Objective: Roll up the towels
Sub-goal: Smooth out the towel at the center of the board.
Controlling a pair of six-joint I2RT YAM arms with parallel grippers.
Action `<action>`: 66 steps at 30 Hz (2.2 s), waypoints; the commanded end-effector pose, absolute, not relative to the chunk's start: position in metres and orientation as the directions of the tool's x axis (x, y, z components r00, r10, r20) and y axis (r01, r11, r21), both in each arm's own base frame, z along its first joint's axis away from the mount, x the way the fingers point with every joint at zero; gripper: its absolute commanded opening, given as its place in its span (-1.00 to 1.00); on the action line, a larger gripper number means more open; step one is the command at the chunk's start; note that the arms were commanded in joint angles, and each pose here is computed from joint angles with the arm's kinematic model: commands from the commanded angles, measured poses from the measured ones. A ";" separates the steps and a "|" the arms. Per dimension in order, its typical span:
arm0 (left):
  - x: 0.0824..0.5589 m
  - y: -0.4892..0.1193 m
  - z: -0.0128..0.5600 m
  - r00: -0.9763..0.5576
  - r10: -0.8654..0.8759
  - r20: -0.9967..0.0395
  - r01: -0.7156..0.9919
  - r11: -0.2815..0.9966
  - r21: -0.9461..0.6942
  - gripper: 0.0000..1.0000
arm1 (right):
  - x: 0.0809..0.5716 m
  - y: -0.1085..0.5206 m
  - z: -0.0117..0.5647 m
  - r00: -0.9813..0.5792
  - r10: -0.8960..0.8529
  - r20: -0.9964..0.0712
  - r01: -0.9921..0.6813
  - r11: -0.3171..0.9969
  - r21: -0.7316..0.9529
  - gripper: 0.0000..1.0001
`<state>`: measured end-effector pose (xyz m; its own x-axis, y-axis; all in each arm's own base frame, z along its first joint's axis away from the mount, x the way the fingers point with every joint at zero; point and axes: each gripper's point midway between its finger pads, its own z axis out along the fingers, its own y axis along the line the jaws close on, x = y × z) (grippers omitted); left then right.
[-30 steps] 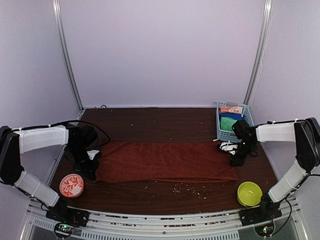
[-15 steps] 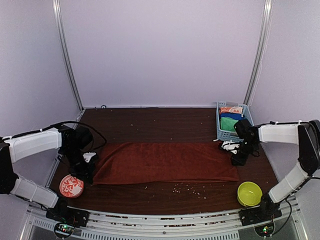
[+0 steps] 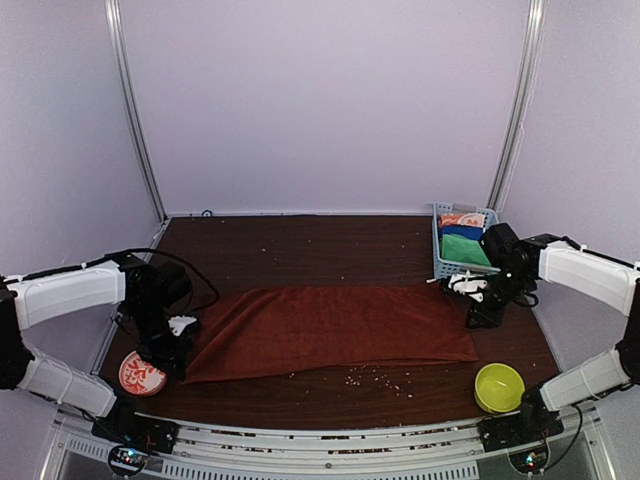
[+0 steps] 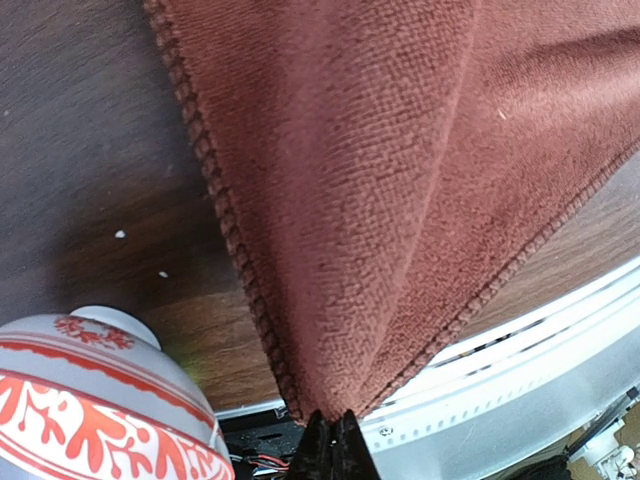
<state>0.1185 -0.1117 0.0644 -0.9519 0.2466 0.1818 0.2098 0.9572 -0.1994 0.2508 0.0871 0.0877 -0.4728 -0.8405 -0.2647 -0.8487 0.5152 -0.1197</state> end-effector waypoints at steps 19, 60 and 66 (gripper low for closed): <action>0.124 -0.103 0.061 -0.959 0.213 0.187 0.191 0.973 -0.127 -1.00 | 0.187 0.088 0.036 -0.366 -0.930 0.028 -0.929 0.363 -0.070 -0.28; 0.303 -0.138 0.118 -0.951 0.222 -0.213 0.250 0.961 -0.115 0.01 | 0.311 0.094 0.096 -0.485 -0.856 -0.176 -0.855 0.507 -0.108 -0.39; 0.359 -0.114 0.106 -0.942 0.122 -0.313 0.170 0.977 -0.129 0.09 | 0.367 0.088 0.077 -0.689 -0.665 -0.288 -0.673 0.735 -0.086 -0.43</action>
<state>0.3149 -0.1229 0.0993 -0.9742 0.1469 -0.1714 0.1700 0.9770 -0.1290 0.3327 0.0819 0.0777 -0.5697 -0.8051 -0.1652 -0.8037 0.5877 -0.0926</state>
